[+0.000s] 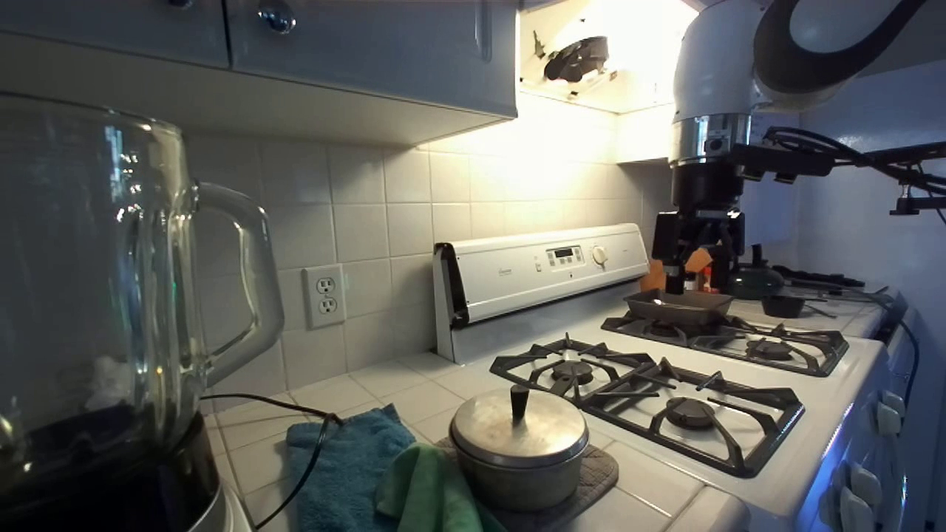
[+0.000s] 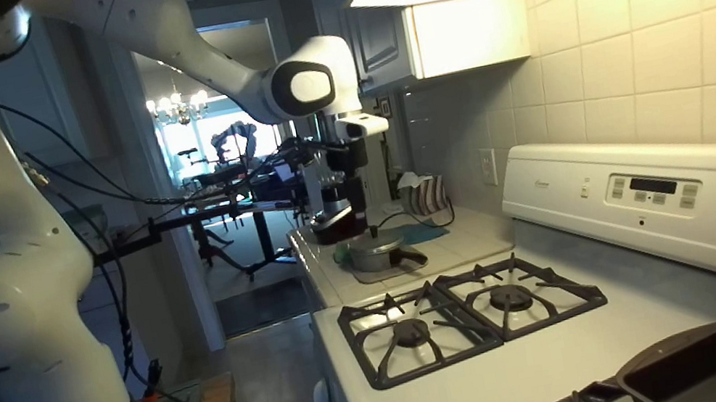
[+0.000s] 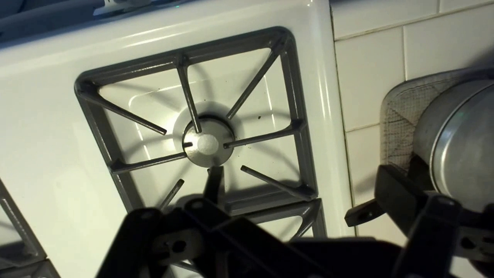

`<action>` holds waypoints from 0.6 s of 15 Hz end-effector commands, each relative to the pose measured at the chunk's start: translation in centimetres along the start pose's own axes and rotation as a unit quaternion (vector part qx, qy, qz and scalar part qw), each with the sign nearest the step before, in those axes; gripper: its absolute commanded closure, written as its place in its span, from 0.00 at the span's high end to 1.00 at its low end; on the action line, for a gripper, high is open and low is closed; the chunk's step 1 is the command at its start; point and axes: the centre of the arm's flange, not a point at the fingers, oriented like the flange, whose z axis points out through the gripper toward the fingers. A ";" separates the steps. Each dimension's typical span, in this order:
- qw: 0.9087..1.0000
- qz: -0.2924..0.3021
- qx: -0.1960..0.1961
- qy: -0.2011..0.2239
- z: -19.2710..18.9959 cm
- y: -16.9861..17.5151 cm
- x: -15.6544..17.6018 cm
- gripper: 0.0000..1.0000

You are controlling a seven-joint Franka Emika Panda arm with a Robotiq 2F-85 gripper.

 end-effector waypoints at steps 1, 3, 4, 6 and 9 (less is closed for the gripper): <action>1.000 0.000 -0.001 -0.002 0.2 0.0 0.0 1.00; 1.000 0.003 0.000 -0.001 0.1 0.4 0.2 1.00; 1.000 0.004 0.000 -0.001 0.1 0.4 0.2 1.00; 1.000 0.004 0.000 -0.001 0.1 0.4 0.2 1.00; 0.998 0.047 -0.025 0.016 0.0 0.4 0.6 1.00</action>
